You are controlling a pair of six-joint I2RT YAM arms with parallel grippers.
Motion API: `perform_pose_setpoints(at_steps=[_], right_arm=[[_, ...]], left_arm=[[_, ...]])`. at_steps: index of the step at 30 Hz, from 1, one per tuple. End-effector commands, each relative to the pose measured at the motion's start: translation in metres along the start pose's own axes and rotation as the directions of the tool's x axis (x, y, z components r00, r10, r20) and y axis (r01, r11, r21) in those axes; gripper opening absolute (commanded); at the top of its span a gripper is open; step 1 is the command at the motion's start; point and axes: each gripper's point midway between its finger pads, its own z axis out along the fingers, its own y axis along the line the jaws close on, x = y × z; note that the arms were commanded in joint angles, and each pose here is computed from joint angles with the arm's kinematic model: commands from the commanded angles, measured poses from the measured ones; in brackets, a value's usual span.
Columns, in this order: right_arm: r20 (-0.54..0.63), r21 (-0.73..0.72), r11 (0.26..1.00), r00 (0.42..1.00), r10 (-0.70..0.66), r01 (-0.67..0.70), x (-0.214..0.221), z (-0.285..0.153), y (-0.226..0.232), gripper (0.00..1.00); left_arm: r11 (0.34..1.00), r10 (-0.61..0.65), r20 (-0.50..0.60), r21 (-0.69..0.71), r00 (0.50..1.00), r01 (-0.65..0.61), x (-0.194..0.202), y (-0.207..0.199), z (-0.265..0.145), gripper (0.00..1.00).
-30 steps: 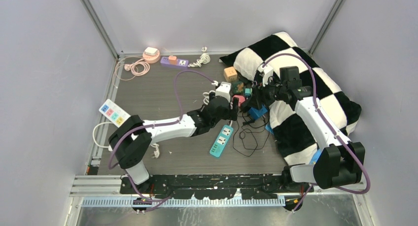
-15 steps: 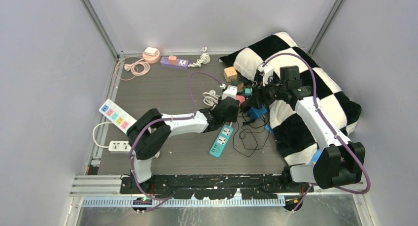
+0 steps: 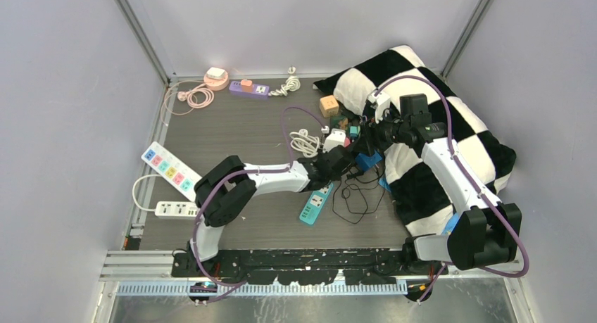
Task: Pull the plug off the socket
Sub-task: Move the socket to the center of the board.
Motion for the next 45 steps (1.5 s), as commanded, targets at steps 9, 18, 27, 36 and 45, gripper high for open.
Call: perform_pose_setpoints(at_steps=[9, 18, 27, 36, 45], right_arm=[[0.042, 0.011, 0.999, 0.999, -0.035, 0.034, -0.019, -0.009, 0.0, 0.7], [0.04, 0.008, 0.999, 0.999, -0.035, 0.035, -0.018, -0.009, 0.0, 0.7], [0.042, 0.007, 0.999, 0.998, -0.037, 0.036, -0.019, -0.01, 0.0, 0.7], [0.041, 0.007, 0.999, 0.998, -0.037, 0.036, -0.019, -0.01, 0.0, 0.7], [0.042, 0.003, 0.999, 0.998, -0.038, 0.038, -0.019, -0.01, 0.001, 0.7]], left_arm=[[0.991, -0.014, 0.066, -0.134, 0.998, 0.023, -0.011, 0.004, 0.006, 0.24], [0.983, -0.038, 0.078, -0.178, 0.996, 0.051, -0.012, 0.014, 0.021, 0.22], [0.978, -0.077, 0.038, -0.192, 0.996, 0.082, -0.001, 0.022, 0.037, 0.25], [0.973, -0.09, 0.05, -0.207, 0.995, 0.099, 0.005, 0.035, 0.03, 0.08], [0.974, -0.091, 0.192, -0.186, 0.977, 0.128, -0.027, 0.057, -0.011, 0.03]])
